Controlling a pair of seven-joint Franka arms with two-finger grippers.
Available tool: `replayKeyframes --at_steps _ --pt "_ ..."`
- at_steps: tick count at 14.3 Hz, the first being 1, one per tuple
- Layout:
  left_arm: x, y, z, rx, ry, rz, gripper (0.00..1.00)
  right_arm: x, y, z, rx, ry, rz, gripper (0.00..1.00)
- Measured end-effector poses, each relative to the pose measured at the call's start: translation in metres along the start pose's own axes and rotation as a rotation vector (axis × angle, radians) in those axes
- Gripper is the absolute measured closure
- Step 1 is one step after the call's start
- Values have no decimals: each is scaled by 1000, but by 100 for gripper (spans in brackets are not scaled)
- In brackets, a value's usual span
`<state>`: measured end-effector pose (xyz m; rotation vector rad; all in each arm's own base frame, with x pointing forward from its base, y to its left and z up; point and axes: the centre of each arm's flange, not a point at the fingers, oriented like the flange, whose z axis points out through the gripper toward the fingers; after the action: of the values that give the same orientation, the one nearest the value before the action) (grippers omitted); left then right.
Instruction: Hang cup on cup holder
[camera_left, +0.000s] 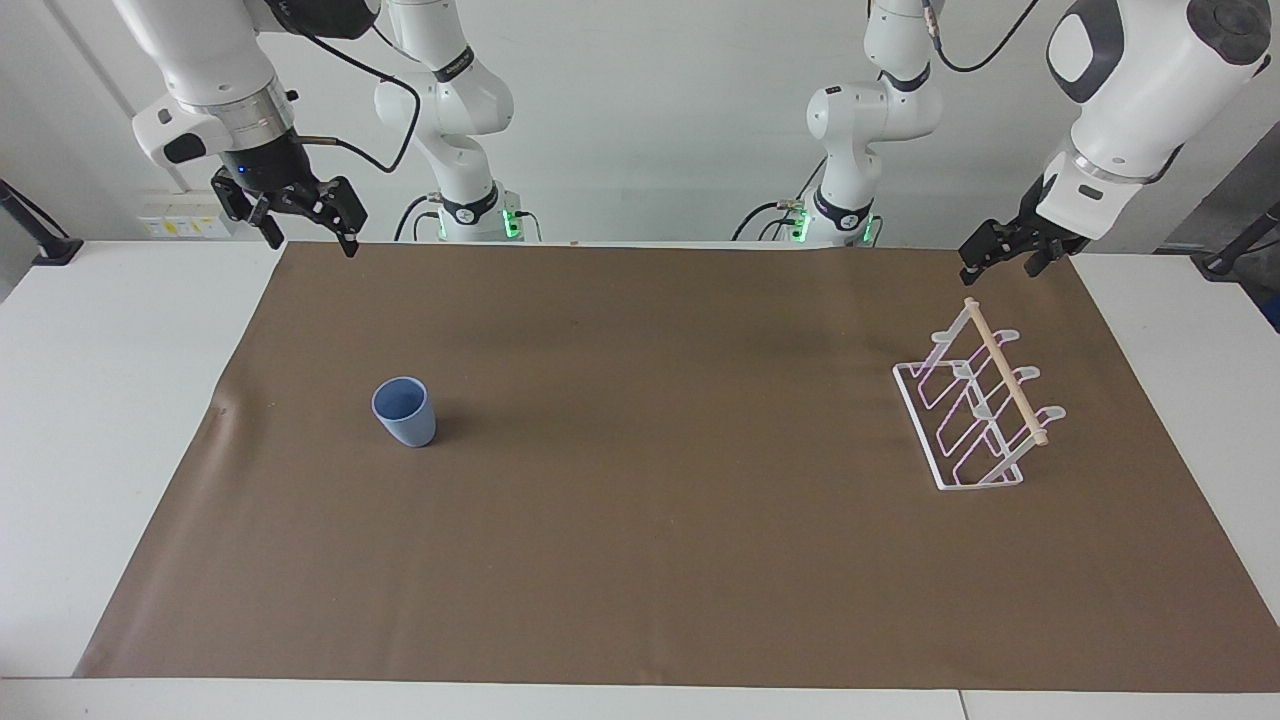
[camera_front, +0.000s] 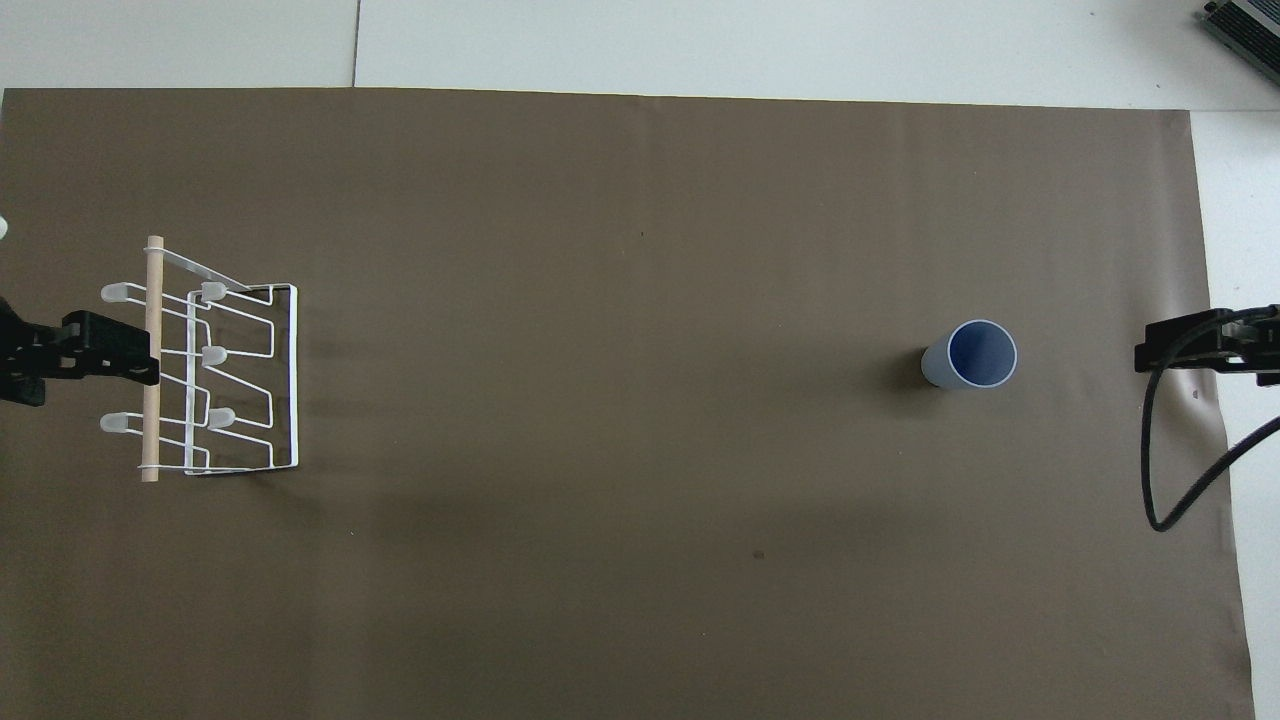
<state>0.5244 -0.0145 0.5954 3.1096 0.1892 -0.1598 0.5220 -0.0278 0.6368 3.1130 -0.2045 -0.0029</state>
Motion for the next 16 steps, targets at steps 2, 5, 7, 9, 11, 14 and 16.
replayKeyframes --at_steps 2,5,7,9,11,14,16 --pt "0 0 0 0 0 0 0 0 0 0 0 0 0 0" --pt "2 -1 -2 -3 18 -3 0 1 -1 -1 12 9 0 0" --pt "3 -4 -3 -5 27 -8 0 2 -4 1 35 15 0 0" --pt "4 -5 -3 -5 29 -9 0 2 -5 2 40 13 0 0" --pt "4 -5 -3 -5 29 -9 0 2 -5 3 40 13 0 0" --pt "4 -5 -3 -5 29 -9 0 2 -3 3 40 11 2 0" --pt "4 -5 -3 -5 29 -9 0 2 -2 5 39 7 4 0"
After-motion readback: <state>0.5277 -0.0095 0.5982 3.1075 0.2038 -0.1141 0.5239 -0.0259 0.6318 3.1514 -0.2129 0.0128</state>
